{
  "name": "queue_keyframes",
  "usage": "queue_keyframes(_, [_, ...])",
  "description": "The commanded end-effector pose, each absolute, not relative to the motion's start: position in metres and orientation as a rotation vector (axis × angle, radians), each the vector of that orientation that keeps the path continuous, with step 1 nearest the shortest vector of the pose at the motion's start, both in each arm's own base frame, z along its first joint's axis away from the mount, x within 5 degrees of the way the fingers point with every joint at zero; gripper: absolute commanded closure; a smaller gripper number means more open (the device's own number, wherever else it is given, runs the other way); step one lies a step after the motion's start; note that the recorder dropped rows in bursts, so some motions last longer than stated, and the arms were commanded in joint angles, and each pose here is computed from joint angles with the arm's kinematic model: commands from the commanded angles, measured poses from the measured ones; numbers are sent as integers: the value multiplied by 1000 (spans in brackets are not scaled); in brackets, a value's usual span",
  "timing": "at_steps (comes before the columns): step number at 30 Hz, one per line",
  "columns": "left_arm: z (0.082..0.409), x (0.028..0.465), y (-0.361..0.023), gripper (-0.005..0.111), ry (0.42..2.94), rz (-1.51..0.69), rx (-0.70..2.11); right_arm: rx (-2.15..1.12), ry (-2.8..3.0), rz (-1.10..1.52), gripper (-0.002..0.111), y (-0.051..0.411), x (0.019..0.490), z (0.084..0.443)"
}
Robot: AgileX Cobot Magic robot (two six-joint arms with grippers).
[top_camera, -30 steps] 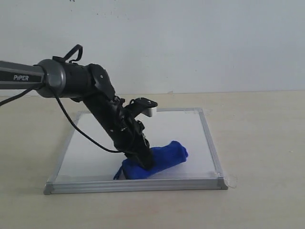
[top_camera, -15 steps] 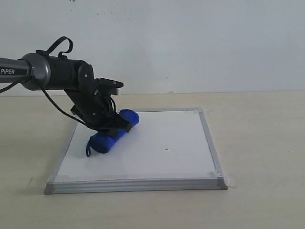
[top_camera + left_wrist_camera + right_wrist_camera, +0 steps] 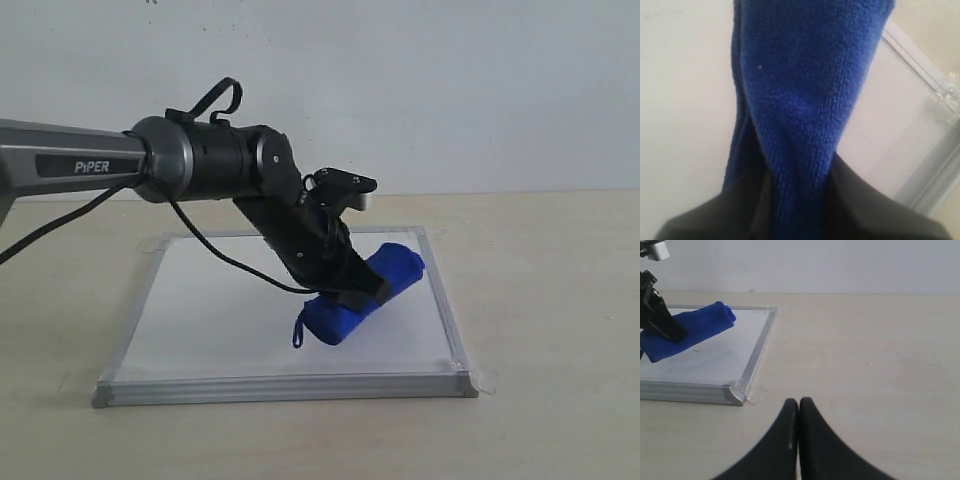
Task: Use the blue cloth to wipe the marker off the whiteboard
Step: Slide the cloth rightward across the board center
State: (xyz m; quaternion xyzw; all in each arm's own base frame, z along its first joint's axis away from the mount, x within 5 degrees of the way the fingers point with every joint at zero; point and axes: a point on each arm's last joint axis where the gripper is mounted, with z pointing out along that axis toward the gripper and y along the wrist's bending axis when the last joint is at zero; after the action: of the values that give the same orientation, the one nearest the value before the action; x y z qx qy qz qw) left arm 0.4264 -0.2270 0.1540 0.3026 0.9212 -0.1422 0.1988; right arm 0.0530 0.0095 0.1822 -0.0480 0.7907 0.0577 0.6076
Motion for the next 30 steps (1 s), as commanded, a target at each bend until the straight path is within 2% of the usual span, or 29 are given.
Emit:
queue_keyframes(1, [153, 425, -232, 103, 2581, -365, 854, -108, 1814, 132, 108, 9, 53, 183])
queue_keyframes(3, [146, 425, -236, 103, 2620, -383, 790, -108, 1814, 132, 108, 9, 53, 183])
queue_keyframes(9, [137, 423, -243, 103, 2619, -349, 844, -108, 1814, 132, 108, 9, 53, 183])
queue_keyframes(13, [129, 424, -238, 103, 2623, -236, 946, -108, 1814, 132, 108, 9, 53, 183])
queue_keyframes(15, [126, 428, -228, 103, 2640, -112, 949, -108, 1814, 132, 108, 9, 53, 183])
queue_keyframes(18, [124, 441, -194, 103, 2680, 237, 840, -108, 1814, 132, 108, 9, 53, 183])
queue_keyframes(20, [123, 447, -168, 103, 2749, 298, 714, -108, 1814, 132, 108, 9, 53, 183])
queue_keyframes(23, [121, 445, -161, 103, 2817, 296, 681, -108, 1814, 132, 108, 9, 53, 183])
queue_keyframes(26, [119, 427, -199, 103, 2788, 193, 931, -108, 1814, 132, 108, 9, 53, 183])
queue_keyframes(30, [120, 396, -266, 103, 2610, 75, 1243, -108, 1814, 132, 108, 9, 53, 183])
